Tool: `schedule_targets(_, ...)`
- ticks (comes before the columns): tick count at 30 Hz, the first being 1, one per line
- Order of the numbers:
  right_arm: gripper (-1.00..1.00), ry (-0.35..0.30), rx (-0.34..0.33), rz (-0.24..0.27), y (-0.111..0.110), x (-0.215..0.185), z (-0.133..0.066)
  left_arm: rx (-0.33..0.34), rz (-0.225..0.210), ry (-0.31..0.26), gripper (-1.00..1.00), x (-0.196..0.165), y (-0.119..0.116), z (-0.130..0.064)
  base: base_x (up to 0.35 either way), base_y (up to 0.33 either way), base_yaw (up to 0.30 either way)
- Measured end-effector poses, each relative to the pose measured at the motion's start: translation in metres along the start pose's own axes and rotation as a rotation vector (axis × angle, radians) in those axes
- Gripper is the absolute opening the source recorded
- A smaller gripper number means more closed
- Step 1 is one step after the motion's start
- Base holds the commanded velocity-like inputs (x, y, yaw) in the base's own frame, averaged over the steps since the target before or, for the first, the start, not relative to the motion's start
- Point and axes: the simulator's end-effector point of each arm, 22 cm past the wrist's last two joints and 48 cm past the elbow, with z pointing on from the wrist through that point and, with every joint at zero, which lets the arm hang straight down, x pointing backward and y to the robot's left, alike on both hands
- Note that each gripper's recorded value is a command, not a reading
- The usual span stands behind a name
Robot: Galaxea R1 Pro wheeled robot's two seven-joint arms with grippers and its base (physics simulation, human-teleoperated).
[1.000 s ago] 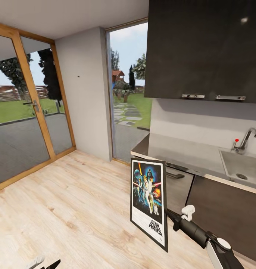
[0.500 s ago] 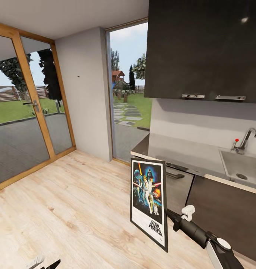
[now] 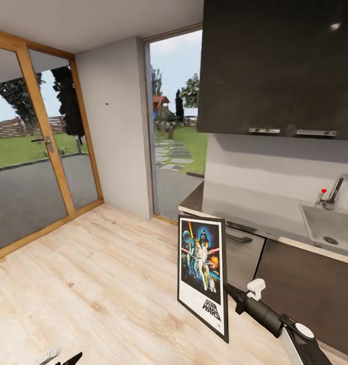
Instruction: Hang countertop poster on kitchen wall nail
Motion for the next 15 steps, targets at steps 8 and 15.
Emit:
schedule_targets(8, -1.0, -0.002, 0.0, -0.002, 0.0005, -0.0013, -0.0001, 0.002, 0.001, -0.003, 1.0, -0.001, -0.0007, -0.0003, 0.235, 0.182, 0.19)
schedule_targets(15, -1.0, -0.004, -0.002, -0.004, 0.0013, -0.0027, -0.0001, 0.003, 0.002, -0.005, 1.0, -0.0021, -0.0014, -0.0005, 0.256, 0.197, 0.27)
